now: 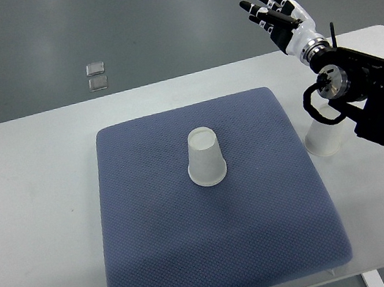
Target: Stack paper cups
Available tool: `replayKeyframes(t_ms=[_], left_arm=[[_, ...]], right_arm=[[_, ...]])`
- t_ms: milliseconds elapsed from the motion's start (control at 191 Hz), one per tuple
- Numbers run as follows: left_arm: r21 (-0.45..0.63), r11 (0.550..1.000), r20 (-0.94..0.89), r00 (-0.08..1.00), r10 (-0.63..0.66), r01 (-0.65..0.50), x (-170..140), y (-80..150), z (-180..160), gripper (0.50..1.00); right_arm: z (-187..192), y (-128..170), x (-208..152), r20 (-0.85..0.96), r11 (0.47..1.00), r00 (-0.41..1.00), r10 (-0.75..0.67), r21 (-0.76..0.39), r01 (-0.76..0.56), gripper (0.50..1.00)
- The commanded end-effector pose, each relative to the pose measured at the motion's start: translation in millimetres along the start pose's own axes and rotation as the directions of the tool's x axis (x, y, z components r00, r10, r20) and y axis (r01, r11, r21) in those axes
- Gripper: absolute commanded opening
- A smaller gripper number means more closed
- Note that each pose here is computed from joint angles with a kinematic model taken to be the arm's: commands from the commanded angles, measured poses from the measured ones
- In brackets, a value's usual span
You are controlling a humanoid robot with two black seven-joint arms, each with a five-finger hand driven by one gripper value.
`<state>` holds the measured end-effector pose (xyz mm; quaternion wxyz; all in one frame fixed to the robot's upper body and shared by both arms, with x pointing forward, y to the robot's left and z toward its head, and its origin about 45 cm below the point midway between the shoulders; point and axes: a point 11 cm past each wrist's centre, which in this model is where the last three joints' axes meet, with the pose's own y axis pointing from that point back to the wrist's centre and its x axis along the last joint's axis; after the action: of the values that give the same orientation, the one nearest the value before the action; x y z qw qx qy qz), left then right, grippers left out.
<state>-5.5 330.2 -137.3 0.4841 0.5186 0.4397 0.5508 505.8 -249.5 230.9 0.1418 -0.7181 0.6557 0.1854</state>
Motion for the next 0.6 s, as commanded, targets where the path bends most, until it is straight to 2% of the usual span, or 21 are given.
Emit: replayKeyframes(t_ms=[0,596], left_arm=[[0.0,1.0,0.0,1.0,0.0,0.0,0,0,0,1.0],[0.003,1.0,0.0,1.0,0.028,-0.028,9,0,-2,1.0]], right_arm=[[0,0,0,0.0,1.0,1.0,0.0,0.0,0.0,0.915],[-4,-1,0,-0.002,1.0,1.0,0.001,0.007,-0.001,0.915]])
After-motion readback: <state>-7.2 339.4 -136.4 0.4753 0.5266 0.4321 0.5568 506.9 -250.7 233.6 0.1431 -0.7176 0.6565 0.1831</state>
